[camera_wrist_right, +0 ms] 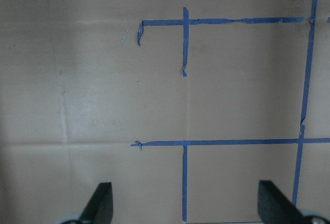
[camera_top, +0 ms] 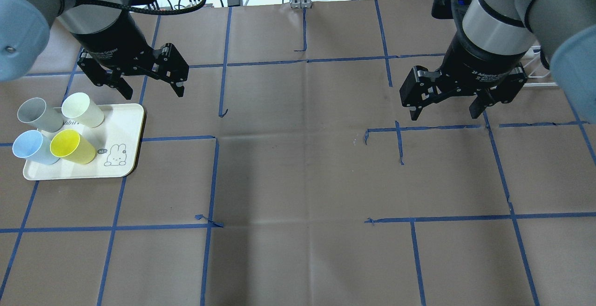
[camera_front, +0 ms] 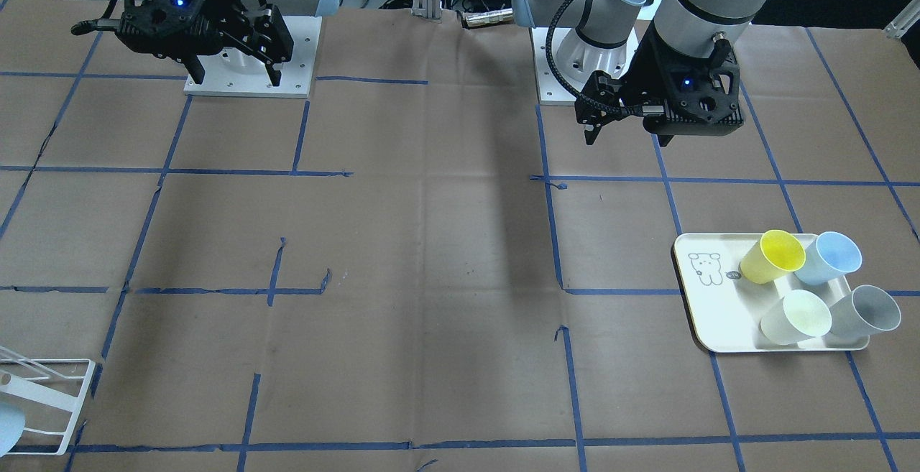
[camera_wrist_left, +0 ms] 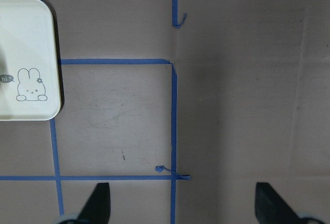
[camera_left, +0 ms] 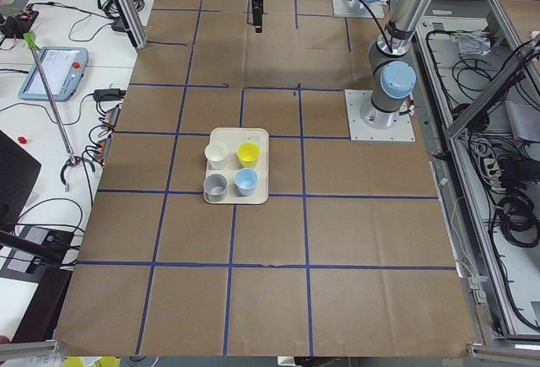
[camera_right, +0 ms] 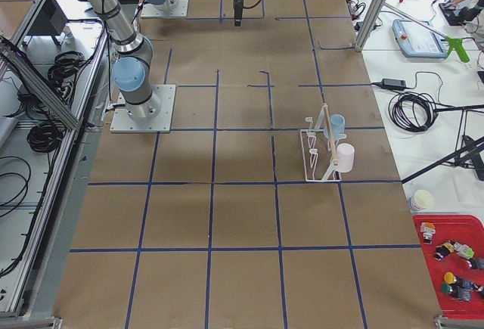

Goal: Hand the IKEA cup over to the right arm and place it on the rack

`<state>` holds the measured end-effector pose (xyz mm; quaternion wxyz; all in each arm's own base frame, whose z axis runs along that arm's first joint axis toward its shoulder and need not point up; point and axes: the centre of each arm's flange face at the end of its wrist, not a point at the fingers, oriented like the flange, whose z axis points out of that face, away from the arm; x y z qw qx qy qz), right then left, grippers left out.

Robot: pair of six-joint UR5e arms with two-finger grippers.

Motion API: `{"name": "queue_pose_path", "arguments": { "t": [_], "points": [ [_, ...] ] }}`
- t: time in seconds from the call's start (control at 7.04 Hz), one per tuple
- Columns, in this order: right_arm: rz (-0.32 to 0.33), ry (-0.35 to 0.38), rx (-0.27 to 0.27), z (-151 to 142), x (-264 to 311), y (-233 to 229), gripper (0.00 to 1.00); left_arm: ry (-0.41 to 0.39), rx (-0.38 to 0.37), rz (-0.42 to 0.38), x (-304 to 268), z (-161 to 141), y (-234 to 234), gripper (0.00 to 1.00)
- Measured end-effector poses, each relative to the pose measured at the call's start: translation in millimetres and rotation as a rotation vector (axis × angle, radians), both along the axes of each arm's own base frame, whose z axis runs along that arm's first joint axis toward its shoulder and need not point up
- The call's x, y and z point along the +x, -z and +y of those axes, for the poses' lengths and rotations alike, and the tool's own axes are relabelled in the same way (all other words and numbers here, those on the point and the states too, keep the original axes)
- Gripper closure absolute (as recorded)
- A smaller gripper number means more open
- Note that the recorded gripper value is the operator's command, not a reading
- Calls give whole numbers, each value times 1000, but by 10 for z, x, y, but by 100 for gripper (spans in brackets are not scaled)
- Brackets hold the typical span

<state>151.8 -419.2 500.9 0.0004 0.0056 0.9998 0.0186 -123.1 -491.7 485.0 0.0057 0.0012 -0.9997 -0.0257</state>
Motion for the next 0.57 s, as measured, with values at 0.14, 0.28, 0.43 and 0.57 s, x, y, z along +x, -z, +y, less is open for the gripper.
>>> {"name": "queue_pose_path", "arguments": {
  "t": [0.14, 0.28, 0.43, 0.57],
  "points": [
    [-1, 0, -1, -1, 1, -5, 0, 0, 0, 0, 0, 0, 0, 1],
    [-2, 0, -3, -3, 2, -9, 0, 0, 0, 0, 0, 0, 0, 1],
    [-3, 1, -5, -4, 3, -16, 0, 0, 0, 0, 0, 0, 0, 1],
    [-4, 1, -10, -9, 4, -30, 0, 0, 0, 0, 0, 0, 0, 1]
  ]
}}
